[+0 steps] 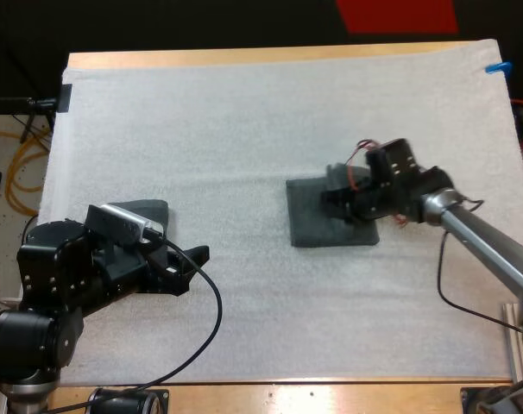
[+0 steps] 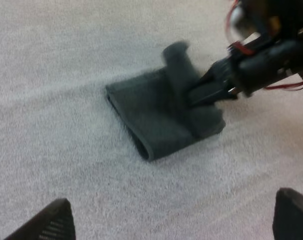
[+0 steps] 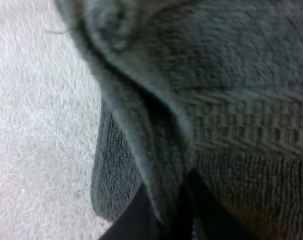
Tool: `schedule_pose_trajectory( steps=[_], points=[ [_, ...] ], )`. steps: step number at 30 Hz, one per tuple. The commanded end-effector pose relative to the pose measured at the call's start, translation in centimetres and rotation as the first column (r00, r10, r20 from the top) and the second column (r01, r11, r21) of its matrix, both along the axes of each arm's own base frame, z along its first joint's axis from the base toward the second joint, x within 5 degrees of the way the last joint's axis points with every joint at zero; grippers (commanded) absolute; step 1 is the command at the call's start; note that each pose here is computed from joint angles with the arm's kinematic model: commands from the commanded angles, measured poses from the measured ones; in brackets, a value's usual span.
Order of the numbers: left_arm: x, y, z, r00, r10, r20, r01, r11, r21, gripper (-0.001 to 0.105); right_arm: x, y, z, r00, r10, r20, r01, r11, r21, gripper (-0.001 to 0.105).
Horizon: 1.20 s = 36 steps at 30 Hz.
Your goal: Pick towel from pile fold and stack
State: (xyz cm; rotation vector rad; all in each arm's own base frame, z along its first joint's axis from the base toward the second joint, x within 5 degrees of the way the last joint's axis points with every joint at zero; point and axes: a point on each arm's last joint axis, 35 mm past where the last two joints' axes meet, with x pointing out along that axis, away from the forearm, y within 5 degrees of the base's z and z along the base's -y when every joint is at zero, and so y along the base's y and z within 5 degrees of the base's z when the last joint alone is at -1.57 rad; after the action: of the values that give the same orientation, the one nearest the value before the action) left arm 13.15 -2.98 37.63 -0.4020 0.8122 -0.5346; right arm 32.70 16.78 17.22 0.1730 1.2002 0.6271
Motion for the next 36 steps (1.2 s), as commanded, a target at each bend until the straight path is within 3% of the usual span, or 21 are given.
schedule_pose_trajectory(
  steps=[1, 12, 14, 15, 17, 20, 22, 23, 27, 31, 36],
  points=[
    [-0.1, 0.0, 0.3, 1.0, -0.001, 0.003, 0.001, 1.0, -0.017, 0.077, 0.2, 0.4, -0.1, 1.0, -0.005, -0.002, 0.005, 1.0, 0.029, 0.0],
    [-0.1, 0.0, 0.3, 1.0, -0.003, 0.005, 0.003, 1.0, -0.015, 0.077, 1.0, 1.4, -1.0, 1.0, -0.028, -0.001, 0.028, 0.993, 0.117, 0.001],
    [-0.1, 0.0, 0.3, 1.0, -0.003, 0.005, 0.003, 1.0, -0.015, 0.077, 1.0, 1.4, -1.0, 1.0, -0.031, -0.006, 0.031, 0.993, 0.116, 0.007],
    [-0.1, 0.0, 0.3, 1.0, -0.003, 0.005, 0.003, 1.0, -0.015, 0.077, 1.0, 1.4, -1.0, 1.0, -0.029, -0.006, 0.029, 0.992, 0.12, 0.012],
    [-0.1, 0.0, 0.3, 1.0, -0.003, 0.005, 0.003, 1.0, -0.015, 0.077, 1.0, 1.5, -0.9, 1.0, -0.015, -0.007, 0.016, 0.99, 0.142, 0.032],
    [-0.1, 0.0, 0.3, 1.0, -0.003, 0.005, 0.003, 1.0, -0.015, 0.077, 1.1, 1.8, -0.6, 1.0, 0.029, -0.008, -0.026, 0.976, 0.217, 0.071],
    [-0.1, 0.0, 0.3, 1.0, -0.003, 0.005, 0.003, 1.0, -0.015, 0.077, 1.1, 2.1, -0.2, 0.996, 0.093, -0.002, -0.088, 0.953, 0.29, 0.086],
    [-0.1, 0.0, 0.3, 1.0, -0.003, 0.005, 0.003, 1.0, -0.015, 0.077, 1.0, 2.2, 0.0, 0.993, 0.122, 0.002, -0.116, 0.94, 0.322, 0.089],
    [-0.1, 0.0, 0.3, 1.0, -0.008, 0.01, 0.008, 1.0, -0.01, 0.077, 0.6, 2.3, 1.4, 0.983, 0.181, 0.013, -0.171, 0.902, 0.397, 0.09],
    [-0.1, 0.0, 0.3, 1.0, -0.008, 0.01, 0.008, 1.0, -0.01, 0.077, -0.2, 1.9, 4.5, 0.968, 0.219, 0.124, -0.251, 0.879, 0.405, 0.09],
    [0.0, 0.0, 0.4, 0.999, -0.014, 0.029, 0.014, 1.0, -0.004, 0.077, -2.1, 0.7, 9.1, 0.936, 0.216, 0.277, -0.298, 0.907, 0.297, 0.09]
  ],
)
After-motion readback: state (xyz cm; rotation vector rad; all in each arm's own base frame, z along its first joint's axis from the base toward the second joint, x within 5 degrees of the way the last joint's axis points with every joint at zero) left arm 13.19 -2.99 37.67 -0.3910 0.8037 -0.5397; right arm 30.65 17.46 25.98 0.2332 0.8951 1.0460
